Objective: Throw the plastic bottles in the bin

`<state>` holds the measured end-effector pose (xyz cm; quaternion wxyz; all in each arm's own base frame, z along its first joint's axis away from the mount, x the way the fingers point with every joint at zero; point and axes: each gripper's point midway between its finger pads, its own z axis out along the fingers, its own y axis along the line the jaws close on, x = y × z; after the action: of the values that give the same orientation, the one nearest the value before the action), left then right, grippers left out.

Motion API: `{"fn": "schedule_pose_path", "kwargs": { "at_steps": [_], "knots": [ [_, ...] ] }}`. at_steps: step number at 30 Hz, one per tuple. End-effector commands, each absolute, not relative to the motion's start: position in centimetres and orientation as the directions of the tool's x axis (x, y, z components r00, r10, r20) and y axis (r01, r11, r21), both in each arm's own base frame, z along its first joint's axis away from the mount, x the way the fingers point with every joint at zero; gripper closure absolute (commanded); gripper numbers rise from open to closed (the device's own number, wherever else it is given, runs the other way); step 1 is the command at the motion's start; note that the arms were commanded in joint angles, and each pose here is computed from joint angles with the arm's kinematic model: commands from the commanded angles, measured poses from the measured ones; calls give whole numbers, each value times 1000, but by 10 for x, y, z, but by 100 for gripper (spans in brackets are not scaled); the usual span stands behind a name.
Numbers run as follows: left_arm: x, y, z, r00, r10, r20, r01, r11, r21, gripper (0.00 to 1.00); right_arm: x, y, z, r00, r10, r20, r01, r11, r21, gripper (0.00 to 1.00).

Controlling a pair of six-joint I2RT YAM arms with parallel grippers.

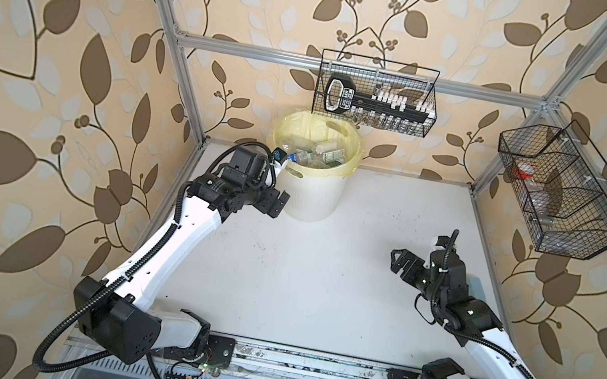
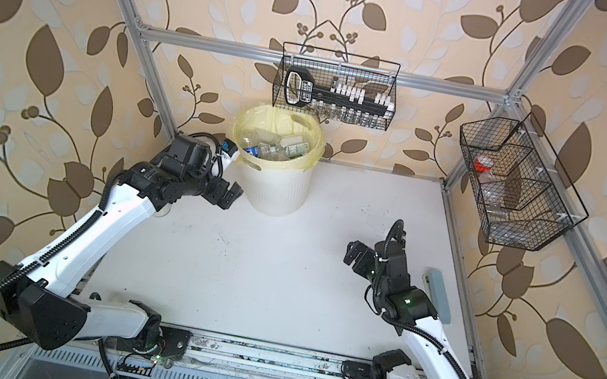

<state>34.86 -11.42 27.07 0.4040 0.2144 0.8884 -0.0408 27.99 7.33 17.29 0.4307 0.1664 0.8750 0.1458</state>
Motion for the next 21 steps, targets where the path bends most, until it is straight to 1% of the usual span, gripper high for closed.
{"fn": "schedule_pose_path", "kwargs": {
  "at_steps": [1,3,6,9,14,18,21],
  "knots": [
    [350,-114,286,-474,356,-805,426,893,145,1,288,55,178,-489,409,-771,212,913,349,0],
    [346,-112,274,-456,365,-812,430,889,159,1,290,47,181,-453,385,-804,224,922,316,0],
    [348,-105,258,-447,321,-835,380,913,148,1,293,37,186,-400,352,-846,240,931,274,0],
    [349,-102,235,-466,295,-834,355,926,129,1,294,30,190,-360,348,-866,260,929,265,0],
    [353,-95,191,-522,266,-811,344,935,86,1,299,22,192,-330,304,-894,282,935,214,0],
    [363,-69,163,-525,149,-838,271,963,1,1,303,17,197,-306,238,-922,286,947,150,0],
    [369,-51,144,-531,119,-839,231,973,-8,1,306,16,198,-295,178,-939,266,959,98,0]
  ]
}}
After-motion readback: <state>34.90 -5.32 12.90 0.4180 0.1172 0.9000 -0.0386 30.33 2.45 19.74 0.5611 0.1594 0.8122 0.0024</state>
